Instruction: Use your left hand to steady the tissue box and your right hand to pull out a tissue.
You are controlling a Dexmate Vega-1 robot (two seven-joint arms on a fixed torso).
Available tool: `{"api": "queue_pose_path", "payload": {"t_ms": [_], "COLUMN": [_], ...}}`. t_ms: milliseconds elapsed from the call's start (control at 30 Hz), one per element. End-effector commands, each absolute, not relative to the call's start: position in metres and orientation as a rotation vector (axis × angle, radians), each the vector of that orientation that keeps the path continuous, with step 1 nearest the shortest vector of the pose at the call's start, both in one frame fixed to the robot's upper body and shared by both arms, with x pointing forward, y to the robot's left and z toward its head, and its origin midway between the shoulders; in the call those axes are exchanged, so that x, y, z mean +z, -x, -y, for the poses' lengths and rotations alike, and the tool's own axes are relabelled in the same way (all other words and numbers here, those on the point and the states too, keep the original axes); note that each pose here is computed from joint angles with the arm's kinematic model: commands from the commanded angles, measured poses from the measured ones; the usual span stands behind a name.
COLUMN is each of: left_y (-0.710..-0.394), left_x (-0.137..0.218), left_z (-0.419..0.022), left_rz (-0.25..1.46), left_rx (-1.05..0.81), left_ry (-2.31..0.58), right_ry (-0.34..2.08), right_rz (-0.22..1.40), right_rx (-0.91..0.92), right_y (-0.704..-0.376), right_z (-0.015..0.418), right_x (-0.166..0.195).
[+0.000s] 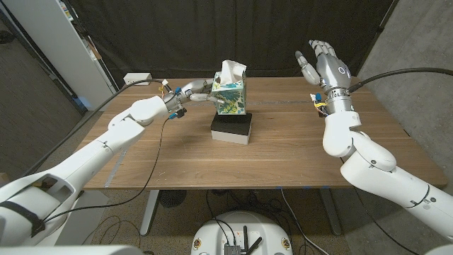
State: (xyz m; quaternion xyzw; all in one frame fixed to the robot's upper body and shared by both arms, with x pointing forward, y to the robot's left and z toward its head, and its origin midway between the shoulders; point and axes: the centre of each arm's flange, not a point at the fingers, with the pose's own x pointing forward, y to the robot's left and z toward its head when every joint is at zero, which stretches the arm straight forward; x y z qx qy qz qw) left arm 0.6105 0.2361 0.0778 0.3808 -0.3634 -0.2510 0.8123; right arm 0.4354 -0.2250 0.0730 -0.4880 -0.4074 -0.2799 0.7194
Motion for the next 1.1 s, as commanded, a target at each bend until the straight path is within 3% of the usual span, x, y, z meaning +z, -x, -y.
{"api": "queue_pose_path", "payload": {"t_ms": [33, 1100], "left_y": [-0.616, -0.607], "left_x": [0.08, 0.079], "left_z": [-0.236, -0.233], "left_rz": [0.777, 0.779], "left_rx": [-0.541, -0.529], "left_ry": [-0.814, -0.826], "right_ry": [1.195, 1.243], "right_rz": [0.937, 0.979], "right_rx": [-0.754, -0.734], "right_y": [-0.434, -0.429], "right_z": [0.209, 0.195], "right_x": [0.067, 0.061]}}
